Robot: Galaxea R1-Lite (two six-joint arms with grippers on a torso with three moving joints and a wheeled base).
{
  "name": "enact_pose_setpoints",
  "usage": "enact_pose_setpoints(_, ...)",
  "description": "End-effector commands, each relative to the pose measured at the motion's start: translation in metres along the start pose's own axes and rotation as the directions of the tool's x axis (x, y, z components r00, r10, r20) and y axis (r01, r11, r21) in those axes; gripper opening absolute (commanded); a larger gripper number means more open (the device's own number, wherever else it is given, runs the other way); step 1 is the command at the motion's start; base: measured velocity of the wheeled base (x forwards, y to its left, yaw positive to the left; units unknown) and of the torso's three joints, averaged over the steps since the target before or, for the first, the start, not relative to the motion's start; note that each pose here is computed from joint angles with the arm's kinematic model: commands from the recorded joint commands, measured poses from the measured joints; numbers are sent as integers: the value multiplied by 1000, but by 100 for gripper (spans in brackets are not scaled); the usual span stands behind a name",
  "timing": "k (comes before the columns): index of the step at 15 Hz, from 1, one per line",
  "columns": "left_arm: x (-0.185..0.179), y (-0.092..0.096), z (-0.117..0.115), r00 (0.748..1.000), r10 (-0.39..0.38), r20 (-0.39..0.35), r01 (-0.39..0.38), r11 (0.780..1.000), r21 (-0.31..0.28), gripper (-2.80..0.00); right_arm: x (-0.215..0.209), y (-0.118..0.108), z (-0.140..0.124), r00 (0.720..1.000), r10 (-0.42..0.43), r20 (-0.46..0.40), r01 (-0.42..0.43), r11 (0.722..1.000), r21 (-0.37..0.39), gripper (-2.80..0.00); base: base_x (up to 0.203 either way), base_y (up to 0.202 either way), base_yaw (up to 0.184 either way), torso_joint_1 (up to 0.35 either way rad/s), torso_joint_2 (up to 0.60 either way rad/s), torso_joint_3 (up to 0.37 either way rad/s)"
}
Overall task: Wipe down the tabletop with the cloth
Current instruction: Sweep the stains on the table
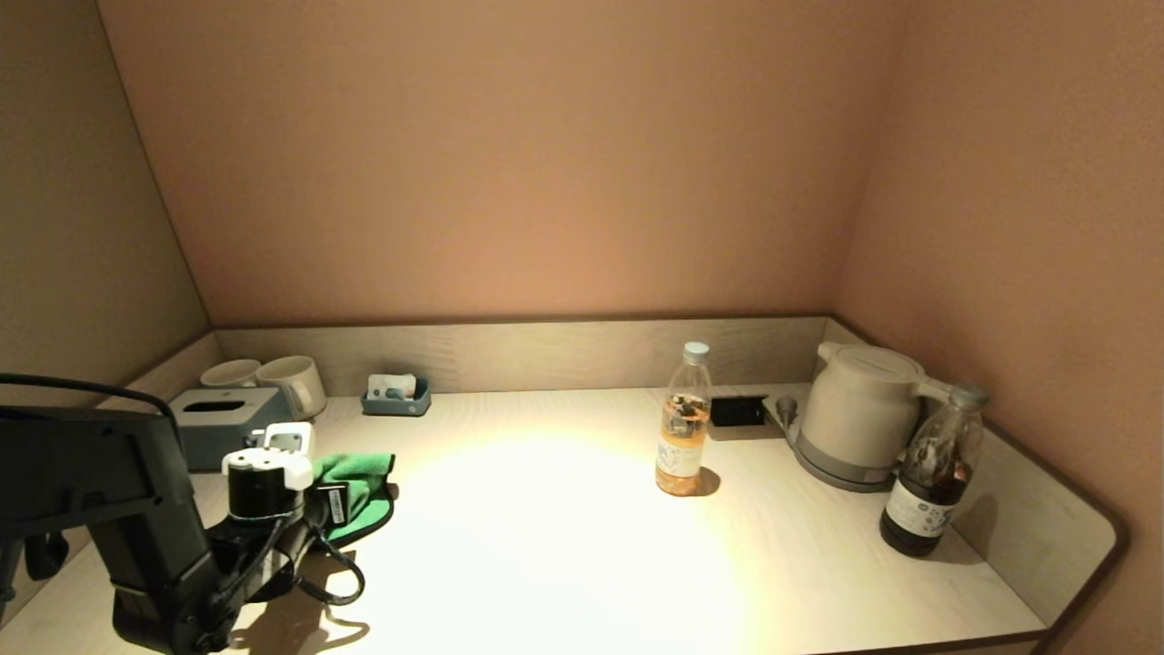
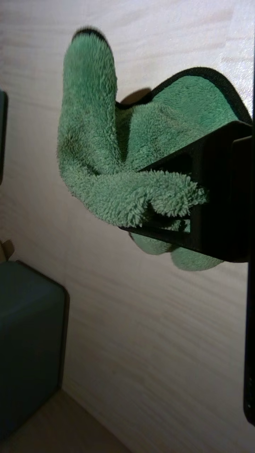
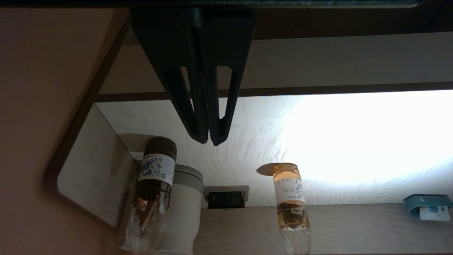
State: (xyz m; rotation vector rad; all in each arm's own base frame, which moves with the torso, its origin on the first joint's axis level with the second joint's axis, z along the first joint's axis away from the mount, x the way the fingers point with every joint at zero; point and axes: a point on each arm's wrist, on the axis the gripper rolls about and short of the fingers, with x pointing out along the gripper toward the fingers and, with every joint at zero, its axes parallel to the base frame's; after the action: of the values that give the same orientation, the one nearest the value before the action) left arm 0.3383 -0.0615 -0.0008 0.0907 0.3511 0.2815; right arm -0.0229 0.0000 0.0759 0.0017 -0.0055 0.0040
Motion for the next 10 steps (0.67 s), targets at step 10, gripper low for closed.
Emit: enact_pose_setpoints(10,-88,49,111,951,38,306,-18,998,-66,-280,0,0,0,1000,1,-1,-1,1000,0,-280,0,0,0,0,0,0)
